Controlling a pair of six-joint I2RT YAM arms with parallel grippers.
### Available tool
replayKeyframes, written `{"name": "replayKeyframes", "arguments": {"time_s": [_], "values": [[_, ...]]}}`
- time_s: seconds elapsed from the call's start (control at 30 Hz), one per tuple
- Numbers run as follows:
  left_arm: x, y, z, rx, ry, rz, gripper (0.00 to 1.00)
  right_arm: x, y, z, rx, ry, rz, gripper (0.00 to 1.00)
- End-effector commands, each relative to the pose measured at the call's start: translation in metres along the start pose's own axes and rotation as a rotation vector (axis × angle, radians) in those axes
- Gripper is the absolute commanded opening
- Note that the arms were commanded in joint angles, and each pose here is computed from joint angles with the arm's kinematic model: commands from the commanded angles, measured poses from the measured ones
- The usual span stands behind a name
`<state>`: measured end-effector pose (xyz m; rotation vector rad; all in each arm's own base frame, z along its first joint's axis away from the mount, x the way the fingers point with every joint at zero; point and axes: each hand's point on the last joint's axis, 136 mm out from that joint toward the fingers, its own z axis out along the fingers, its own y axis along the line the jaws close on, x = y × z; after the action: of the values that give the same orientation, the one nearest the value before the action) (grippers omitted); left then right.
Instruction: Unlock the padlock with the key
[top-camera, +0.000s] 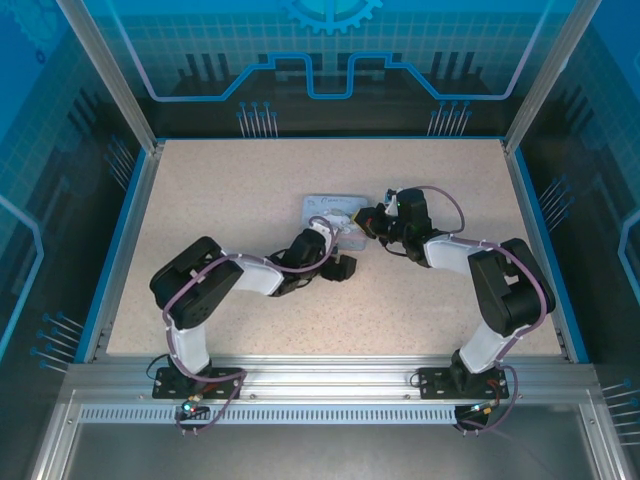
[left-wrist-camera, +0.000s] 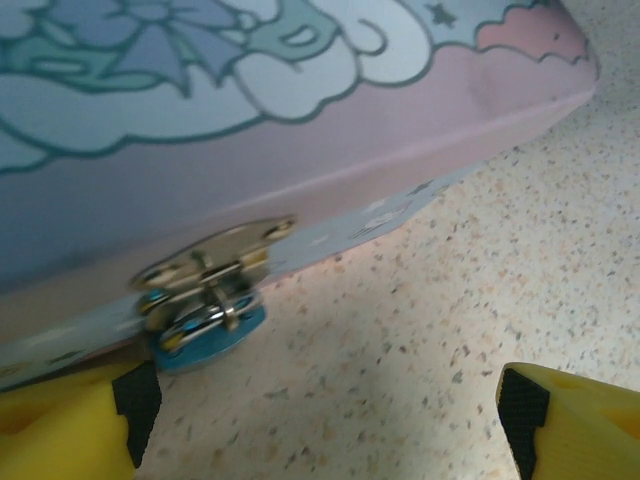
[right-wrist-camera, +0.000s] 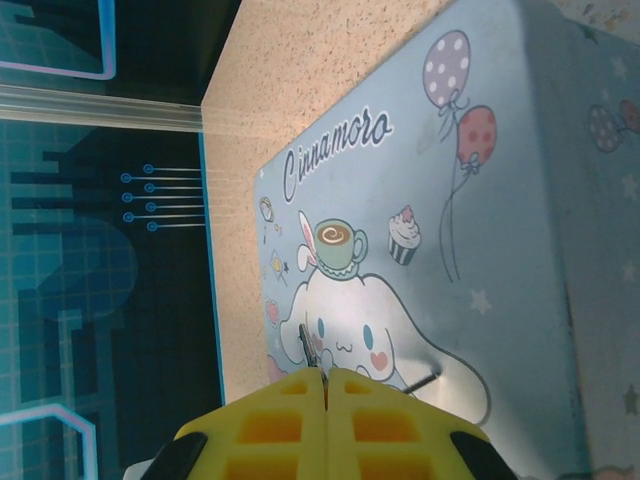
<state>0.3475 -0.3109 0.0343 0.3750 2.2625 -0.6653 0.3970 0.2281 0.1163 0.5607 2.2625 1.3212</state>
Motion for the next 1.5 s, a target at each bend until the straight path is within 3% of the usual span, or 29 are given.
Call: {"name": "replayKeyframes", "arguments": {"time_s": [0.0,0.43,0.97,1.3,1.47], "values": [[-0.011,-0.016,0.008,0.080,-0.004,-0.045,0.89,0.002,-0.001,0.006,0.021,0.009,0.004,0.00],[-0.023,-0.006,0.005,0.167,-0.041,-0.260,0.88,0.003,-0.006,0.009,0.029,0.012,0.007,0.00],[-0.010,0.011,0.017,-0.014,0.034,-0.169,0.87,0.003,-0.007,0.010,0.026,0.016,0.007,0.00],[-0.043,-0.040,0.006,0.231,-0.023,-0.202,0.86,0.003,-0.008,0.011,0.029,0.016,0.009,0.00],[-0.053,-0.037,0.004,0.258,-0.062,-0.293,0.86,0.004,-0.009,0.011,0.032,0.019,0.009,0.00]]}}
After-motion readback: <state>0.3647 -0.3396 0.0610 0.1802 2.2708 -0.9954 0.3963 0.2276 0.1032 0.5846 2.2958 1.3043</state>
